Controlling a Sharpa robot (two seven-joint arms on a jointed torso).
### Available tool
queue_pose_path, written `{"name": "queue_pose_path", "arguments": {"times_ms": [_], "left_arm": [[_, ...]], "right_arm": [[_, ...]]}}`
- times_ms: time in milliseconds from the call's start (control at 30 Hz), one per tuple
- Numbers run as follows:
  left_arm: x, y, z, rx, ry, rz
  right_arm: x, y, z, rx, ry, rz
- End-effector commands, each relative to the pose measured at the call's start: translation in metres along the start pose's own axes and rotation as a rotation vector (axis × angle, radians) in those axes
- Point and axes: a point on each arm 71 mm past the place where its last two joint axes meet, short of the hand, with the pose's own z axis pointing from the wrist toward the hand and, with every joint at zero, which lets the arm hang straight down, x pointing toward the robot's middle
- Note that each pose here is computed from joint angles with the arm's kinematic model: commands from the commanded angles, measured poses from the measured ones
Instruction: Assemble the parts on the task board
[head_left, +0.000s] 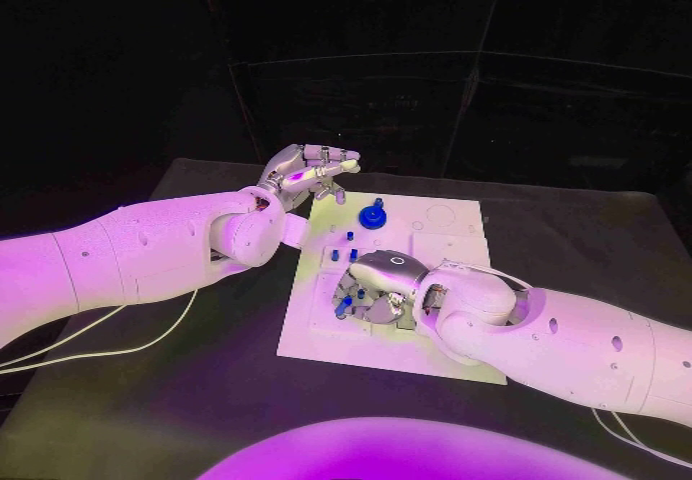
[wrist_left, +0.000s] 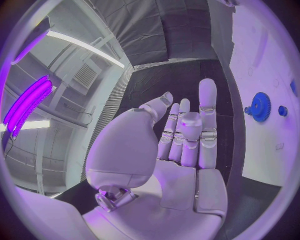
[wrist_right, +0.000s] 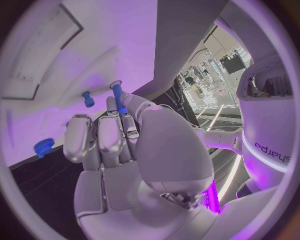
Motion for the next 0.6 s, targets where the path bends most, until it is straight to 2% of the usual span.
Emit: {"name": "queue_pose_path", "arguments": {"times_ms": [33, 600], "left_arm": [[0.0009, -0.0013, 0.0005, 0.004, 0.009, -0.008], [0.0007, -0.0012, 0.0003, 0.003, 0.010, -0.008]], "right_arm": [[-0.0008, -0.0009, -0.0003, 0.012, -0.008, -0.004], [-0.0010, -0.0010, -0.0021, 0.019, -0.008, -0.019]]}}
